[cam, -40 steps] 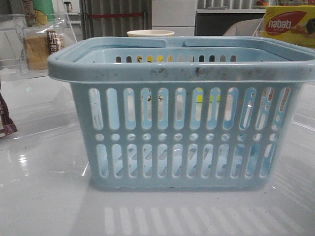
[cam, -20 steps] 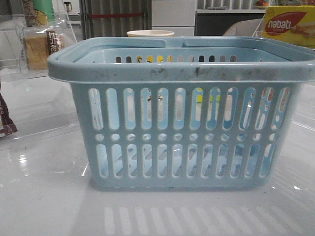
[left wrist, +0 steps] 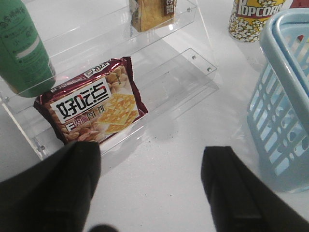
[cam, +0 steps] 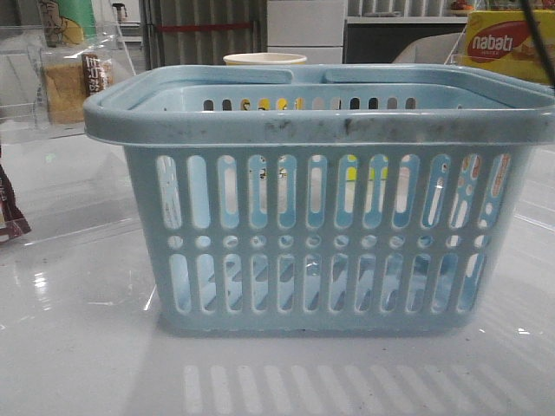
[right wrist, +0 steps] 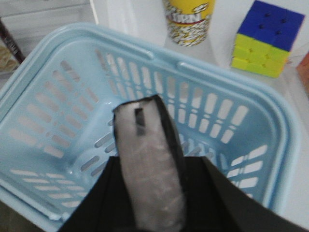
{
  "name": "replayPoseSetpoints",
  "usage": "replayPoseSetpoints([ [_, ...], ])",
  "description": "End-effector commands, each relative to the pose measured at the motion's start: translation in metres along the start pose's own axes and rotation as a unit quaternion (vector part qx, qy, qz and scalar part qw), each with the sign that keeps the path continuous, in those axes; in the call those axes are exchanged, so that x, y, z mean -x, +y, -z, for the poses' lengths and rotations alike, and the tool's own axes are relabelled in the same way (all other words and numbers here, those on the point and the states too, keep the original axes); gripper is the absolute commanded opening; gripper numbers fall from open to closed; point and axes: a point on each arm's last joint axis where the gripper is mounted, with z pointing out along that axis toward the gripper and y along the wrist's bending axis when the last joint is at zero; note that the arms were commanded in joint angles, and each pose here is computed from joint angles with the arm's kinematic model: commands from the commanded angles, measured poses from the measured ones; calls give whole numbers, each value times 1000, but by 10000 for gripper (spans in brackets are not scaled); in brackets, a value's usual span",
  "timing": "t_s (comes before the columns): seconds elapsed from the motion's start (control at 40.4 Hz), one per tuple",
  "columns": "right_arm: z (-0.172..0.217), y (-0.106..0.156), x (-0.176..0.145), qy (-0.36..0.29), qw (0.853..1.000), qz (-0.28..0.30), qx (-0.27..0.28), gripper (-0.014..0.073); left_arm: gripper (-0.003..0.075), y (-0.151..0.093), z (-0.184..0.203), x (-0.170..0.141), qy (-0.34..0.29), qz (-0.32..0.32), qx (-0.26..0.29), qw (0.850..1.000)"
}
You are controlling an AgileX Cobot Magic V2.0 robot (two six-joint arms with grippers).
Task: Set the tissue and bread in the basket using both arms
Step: 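Carry the tissue pack with the right gripper over the blue basket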
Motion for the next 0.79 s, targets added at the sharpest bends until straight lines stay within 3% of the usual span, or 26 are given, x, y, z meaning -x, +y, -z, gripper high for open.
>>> replayPoseSetpoints([
  [0.0,-9,10,6,-19,1000,16,15,216,507,1,5,14,-48,2,4,999],
  [0.198,-64,8,1,25,1000,13,11,244,507,1,5,14,-48,2,4,999],
  [0.396,-96,5,1,26,1000,9,7,514,507,1,5,14,-48,2,4,999],
  [0.445,-96,5,1,24,1000,9,7,550,507,1,5,14,-48,2,4,999],
  [0.593,-77,6,8,-9,1000,17,5,550,507,1,5,14,-48,2,4,999],
  [0.766,-23,14,11,-70,996,51,15,550,507,1,5,14,-48,2,4,999],
])
